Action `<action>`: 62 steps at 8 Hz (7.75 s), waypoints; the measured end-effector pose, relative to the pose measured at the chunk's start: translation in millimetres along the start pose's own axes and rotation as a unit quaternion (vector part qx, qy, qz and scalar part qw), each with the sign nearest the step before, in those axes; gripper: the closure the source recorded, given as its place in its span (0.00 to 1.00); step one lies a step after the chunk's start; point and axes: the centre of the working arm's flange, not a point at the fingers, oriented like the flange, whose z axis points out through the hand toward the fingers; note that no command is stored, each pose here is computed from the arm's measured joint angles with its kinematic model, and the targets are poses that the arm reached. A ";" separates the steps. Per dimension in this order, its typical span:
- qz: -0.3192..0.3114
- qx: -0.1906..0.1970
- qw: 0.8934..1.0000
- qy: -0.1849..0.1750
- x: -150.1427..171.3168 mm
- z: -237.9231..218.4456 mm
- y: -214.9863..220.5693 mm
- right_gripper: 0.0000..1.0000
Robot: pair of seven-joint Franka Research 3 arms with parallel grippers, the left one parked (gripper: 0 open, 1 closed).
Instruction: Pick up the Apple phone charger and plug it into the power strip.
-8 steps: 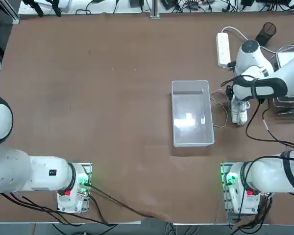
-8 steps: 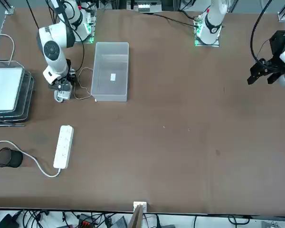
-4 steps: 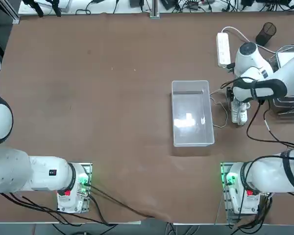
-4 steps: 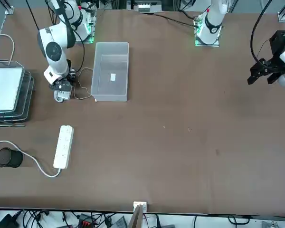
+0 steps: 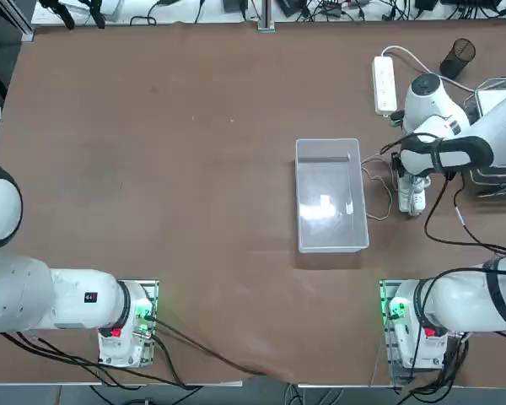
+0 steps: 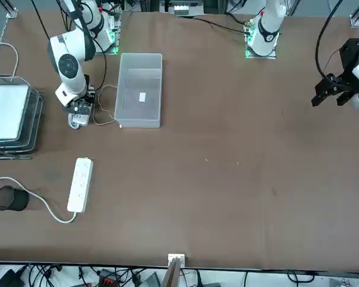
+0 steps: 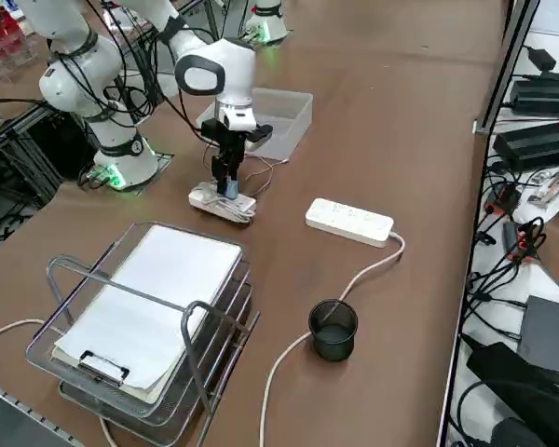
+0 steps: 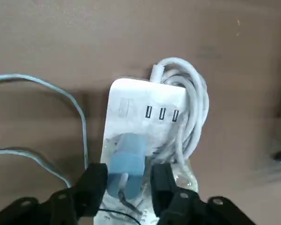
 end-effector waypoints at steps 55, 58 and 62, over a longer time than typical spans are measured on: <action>0.091 0.158 0.983 0.024 228.3 -53.1 39.3 0.63; 0.089 0.157 0.983 0.020 229.0 -47.0 37.2 0.63; 0.087 0.157 0.983 0.023 231.7 -47.1 37.1 0.63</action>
